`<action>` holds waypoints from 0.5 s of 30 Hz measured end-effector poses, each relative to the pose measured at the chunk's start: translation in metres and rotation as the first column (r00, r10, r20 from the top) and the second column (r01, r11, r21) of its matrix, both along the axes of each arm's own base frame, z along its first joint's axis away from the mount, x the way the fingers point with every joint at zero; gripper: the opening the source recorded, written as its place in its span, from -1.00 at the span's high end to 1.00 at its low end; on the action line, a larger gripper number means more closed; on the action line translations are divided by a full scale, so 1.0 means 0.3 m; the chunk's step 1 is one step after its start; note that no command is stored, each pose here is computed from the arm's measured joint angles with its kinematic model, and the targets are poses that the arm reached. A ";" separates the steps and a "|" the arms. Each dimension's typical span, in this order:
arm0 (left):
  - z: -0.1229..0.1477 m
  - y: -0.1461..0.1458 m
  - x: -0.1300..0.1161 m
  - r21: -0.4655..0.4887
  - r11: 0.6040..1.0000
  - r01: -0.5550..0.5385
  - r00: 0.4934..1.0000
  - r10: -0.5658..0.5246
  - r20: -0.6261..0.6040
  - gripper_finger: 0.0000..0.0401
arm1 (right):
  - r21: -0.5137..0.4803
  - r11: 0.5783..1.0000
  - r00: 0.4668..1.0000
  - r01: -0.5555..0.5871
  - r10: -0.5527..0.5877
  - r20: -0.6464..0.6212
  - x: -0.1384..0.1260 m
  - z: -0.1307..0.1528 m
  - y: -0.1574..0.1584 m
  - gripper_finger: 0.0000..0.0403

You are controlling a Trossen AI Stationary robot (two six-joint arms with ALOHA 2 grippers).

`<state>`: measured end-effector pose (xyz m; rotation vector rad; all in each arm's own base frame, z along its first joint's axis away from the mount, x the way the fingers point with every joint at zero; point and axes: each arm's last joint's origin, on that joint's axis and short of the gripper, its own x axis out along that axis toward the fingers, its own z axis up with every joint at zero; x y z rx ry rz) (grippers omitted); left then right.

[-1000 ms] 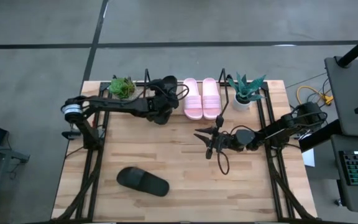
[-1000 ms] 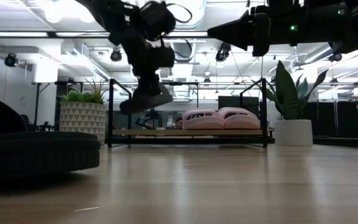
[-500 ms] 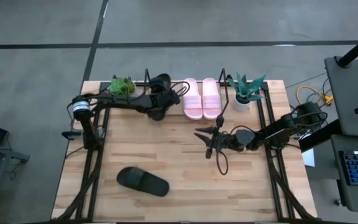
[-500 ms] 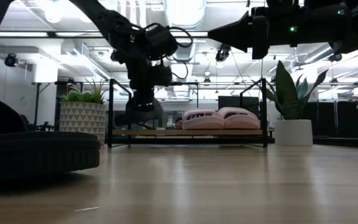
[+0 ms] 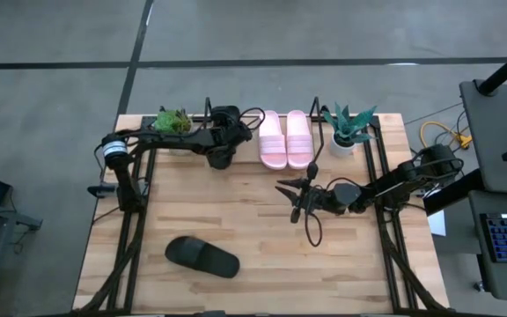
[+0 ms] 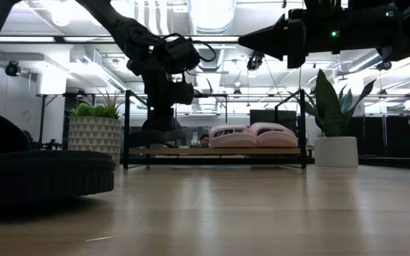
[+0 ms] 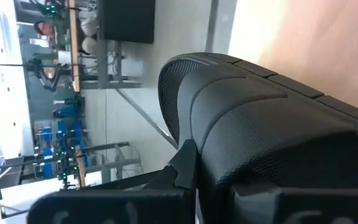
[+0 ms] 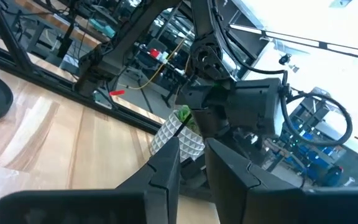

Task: Pick and place slides into the shelf
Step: Put the top black slipper on the shelf

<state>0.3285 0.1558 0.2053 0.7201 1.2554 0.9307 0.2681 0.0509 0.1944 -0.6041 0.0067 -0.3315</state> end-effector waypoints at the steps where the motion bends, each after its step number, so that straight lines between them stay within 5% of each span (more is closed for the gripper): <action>1: -0.002 0.001 -0.002 -0.003 1.000 0.000 1.000 0.000 -0.002 1.00 | 0.000 1.000 1.000 0.000 0.000 0.000 0.000 0.000 0.000 0.66; 15: -0.005 0.023 -0.009 -0.041 0.999 0.032 0.999 -0.033 -0.016 0.89 | -0.002 1.000 1.000 0.001 -0.001 -0.017 0.000 -0.006 0.000 0.61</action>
